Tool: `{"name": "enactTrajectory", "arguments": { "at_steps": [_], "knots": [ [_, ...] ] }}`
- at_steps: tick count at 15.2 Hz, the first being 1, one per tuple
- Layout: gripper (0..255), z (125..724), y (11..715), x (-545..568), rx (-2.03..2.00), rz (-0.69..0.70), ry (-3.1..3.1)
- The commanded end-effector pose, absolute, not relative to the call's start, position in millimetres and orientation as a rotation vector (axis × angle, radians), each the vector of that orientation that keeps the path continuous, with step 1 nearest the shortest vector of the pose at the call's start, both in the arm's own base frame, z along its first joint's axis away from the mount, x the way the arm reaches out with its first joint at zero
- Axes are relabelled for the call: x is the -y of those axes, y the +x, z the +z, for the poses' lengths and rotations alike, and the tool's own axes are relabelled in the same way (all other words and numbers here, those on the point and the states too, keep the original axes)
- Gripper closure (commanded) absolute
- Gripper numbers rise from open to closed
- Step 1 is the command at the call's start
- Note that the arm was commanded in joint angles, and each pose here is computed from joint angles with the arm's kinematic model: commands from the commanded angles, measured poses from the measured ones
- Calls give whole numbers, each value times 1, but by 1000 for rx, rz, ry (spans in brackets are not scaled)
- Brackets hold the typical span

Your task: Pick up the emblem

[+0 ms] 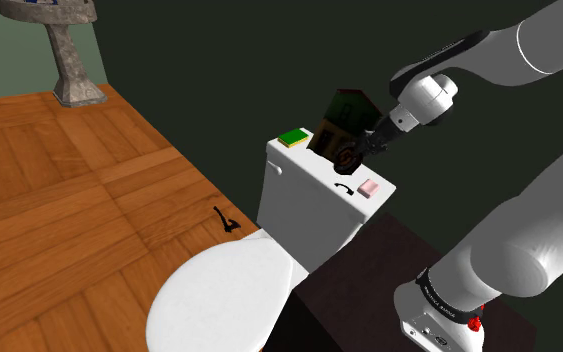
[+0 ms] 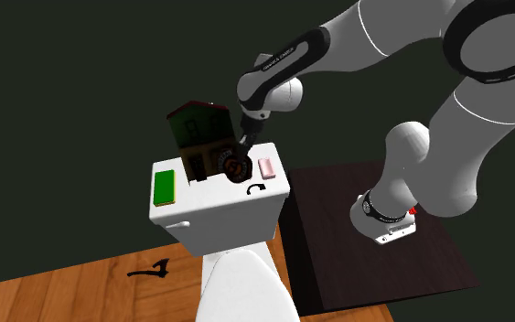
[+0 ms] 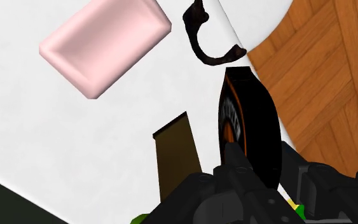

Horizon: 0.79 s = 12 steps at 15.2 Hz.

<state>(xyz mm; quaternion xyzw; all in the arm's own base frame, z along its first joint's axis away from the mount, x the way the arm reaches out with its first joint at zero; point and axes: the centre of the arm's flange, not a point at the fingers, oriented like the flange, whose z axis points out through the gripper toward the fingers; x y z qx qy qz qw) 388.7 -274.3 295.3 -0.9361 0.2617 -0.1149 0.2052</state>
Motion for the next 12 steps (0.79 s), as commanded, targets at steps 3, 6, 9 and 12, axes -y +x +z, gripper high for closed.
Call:
{"name": "enactTrajectory", "arguments": {
  "at_steps": [3, 6, 9, 12],
  "knots": [
    [255, 316, 389, 275, -730, -320, -2610],
    [255, 332, 389, 275, -730, -320, -2610],
    [255, 347, 389, 275, -730, -320, -2610],
    [255, 353, 389, 275, -730, -320, -2610]
  ]
}}
